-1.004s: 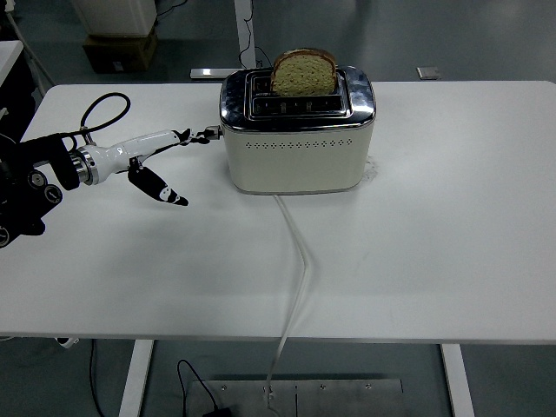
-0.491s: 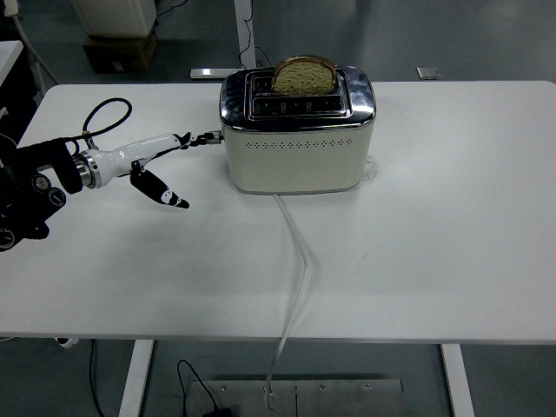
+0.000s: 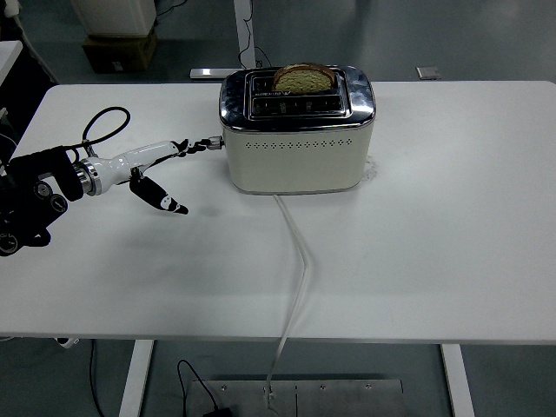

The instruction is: Press down toaster

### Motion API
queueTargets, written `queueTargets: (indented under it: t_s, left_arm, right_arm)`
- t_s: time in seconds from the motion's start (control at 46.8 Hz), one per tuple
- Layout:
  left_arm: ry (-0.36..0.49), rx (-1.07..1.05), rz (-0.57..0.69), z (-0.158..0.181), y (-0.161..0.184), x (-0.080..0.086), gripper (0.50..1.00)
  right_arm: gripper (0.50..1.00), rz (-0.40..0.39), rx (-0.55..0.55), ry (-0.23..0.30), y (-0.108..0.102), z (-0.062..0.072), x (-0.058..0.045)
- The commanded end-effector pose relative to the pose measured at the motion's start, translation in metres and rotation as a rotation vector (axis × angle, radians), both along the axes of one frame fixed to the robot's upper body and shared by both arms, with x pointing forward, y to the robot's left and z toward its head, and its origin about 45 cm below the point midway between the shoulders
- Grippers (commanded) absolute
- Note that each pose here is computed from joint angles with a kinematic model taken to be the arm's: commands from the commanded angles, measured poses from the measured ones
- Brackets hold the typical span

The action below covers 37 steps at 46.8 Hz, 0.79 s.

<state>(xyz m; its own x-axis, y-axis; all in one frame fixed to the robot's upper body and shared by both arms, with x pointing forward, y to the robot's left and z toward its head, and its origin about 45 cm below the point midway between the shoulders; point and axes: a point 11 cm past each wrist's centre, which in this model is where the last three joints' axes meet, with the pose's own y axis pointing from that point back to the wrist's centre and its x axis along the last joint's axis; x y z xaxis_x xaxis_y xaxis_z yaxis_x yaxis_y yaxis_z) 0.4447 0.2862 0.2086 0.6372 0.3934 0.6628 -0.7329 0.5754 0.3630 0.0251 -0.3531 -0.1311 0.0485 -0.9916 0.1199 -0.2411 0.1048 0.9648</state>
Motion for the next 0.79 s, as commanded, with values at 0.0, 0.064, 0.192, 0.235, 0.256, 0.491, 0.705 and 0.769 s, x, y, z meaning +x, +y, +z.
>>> queueTargets:
  t_s: [0.0, 0.064, 0.192, 0.235, 0.256, 0.491, 0.705, 0.769]
  left_arm:
    - [0.002, -0.005, -0.006, -0.001, -0.004, 0.0, 1.0]
    - [0.001, -0.007, -0.008, -0.001, -0.006, 0.0, 1.0]
    - [0.005, -0.006, -0.001, -0.004, -0.005, 0.001, 1.0]
    - [0.007, -0.004, 0.003, -0.005, -0.004, 0.001, 1.0]
    - [0.009, -0.004, 0.004, -0.005, -0.004, 0.001, 1.0]
    - [0.02, -0.004, 0.01, -0.011, -0.003, -0.001, 1.0]
    - [0.028, -0.005, 0.012, -0.015, -0.004, -0.002, 1.0]
    - [0.031, -0.006, 0.013, -0.017, -0.005, -0.002, 1.0]
  right_arm:
    - [0.998, 0.0, 0.001, 0.0, 0.0, 0.0, 0.0]
    - [0.998, 0.0, 0.0, 0.0, 0.0, 0.0, 0.0]
    - [0.998, 0.0, 0.0, 0.0, 0.0, 0.0, 0.0]
    - [0.998, 0.0, 0.0, 0.0, 0.0, 0.0, 0.0]
    - [0.998, 0.0, 0.0, 0.0, 0.0, 0.0, 0.0]
    - [0.998, 0.0, 0.0, 0.0, 0.0, 0.0, 0.0]
    - [0.998, 0.0, 0.001, 0.0, 0.0, 0.0, 0.0]
    - [0.998, 0.0, 0.0, 0.0, 0.0, 0.0, 0.0]
